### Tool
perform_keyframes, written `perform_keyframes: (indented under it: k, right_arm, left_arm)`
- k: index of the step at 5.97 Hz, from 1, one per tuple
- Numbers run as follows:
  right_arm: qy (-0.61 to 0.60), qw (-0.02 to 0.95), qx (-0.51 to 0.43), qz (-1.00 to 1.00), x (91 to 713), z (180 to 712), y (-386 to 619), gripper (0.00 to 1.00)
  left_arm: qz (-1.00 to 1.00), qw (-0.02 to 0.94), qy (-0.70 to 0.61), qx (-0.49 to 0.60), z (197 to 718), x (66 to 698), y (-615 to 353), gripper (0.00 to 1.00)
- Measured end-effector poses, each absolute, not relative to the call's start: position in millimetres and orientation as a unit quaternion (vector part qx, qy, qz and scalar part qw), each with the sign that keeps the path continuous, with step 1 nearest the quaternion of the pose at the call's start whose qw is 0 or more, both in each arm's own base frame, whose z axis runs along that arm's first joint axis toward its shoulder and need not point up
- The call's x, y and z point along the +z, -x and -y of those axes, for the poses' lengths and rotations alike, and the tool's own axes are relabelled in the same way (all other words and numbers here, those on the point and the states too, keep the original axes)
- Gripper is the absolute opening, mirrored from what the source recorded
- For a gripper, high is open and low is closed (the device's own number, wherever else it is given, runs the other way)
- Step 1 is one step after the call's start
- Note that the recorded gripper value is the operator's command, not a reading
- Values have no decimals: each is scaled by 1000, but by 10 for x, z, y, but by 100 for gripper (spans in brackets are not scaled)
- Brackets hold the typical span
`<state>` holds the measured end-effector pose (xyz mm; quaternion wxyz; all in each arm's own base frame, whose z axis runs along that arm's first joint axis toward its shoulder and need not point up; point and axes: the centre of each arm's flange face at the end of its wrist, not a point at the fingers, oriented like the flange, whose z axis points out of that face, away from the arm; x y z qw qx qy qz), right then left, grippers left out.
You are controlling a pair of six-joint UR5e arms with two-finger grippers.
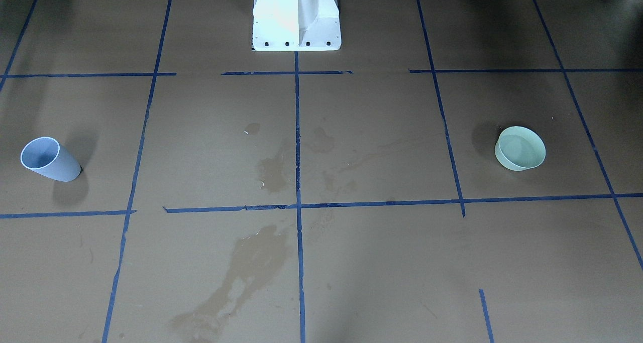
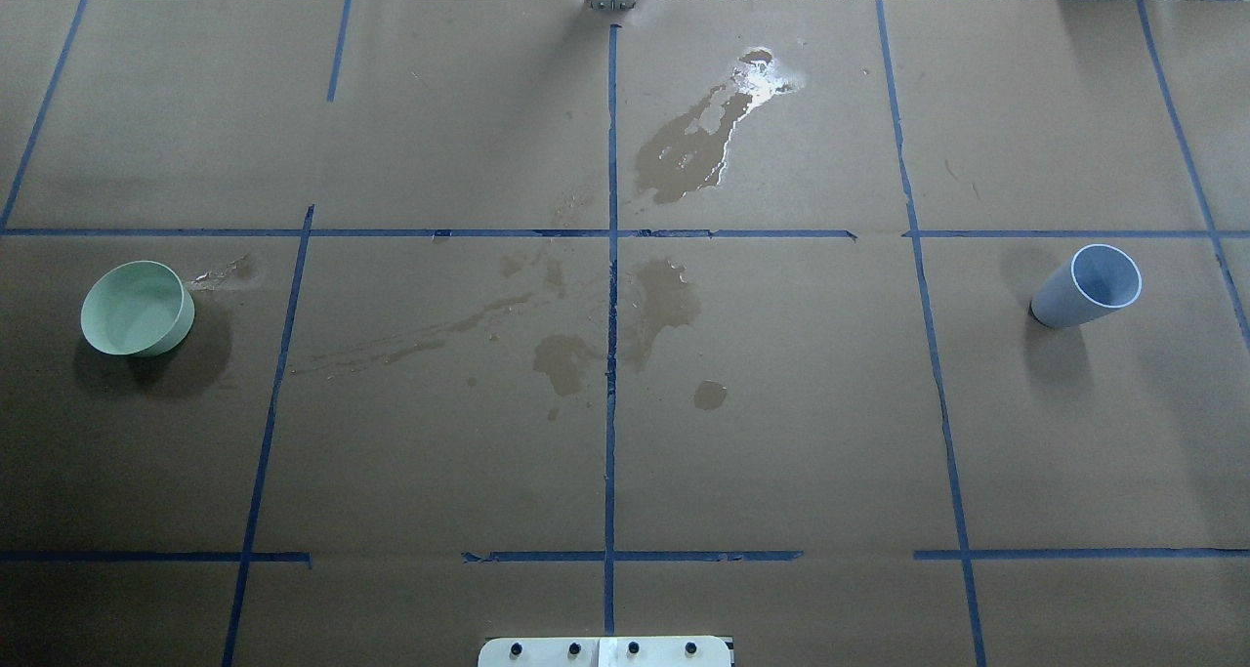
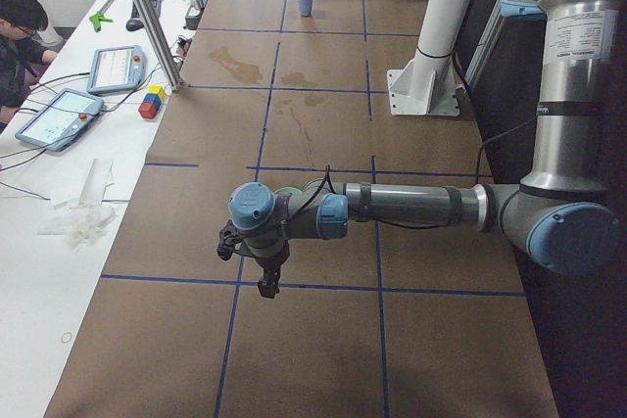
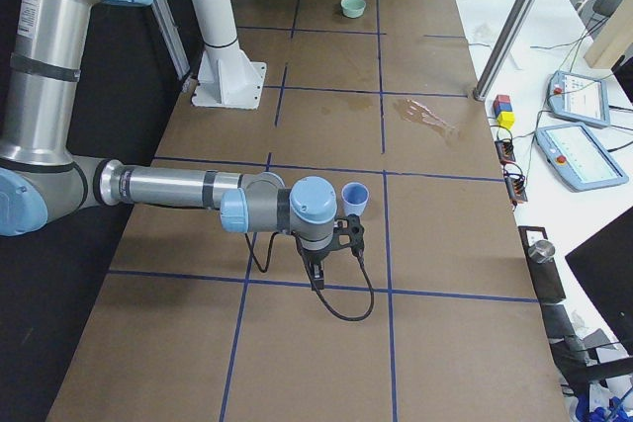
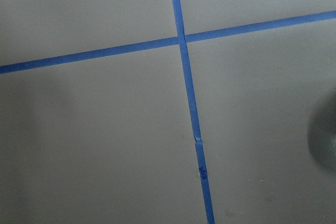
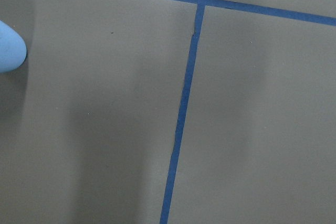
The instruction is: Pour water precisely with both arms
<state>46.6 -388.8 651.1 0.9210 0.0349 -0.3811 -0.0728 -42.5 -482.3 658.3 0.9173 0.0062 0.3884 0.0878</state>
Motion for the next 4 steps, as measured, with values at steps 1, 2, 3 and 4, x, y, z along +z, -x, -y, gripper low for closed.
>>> perform_keyframes:
  k: [1,2,3,4]
  right_arm:
    - [-36,921,-73,381,6500,3899,-466,100]
    - [-38,921,-74,380,6482,3919,-466,100]
    - [-41,922,-74,379,6452,3940,-466,100]
    - [-48,921,-75,380,6387,4015,-461,100]
  left_arm:
    - [-387,918,-6,89,4820,6587,427,100]
    - [-386,918,-7,91,4818,6592,426,100]
    - [-385,918,-9,92,4838,6570,420,100]
    - [-385,918,-15,93,4897,6500,414,100]
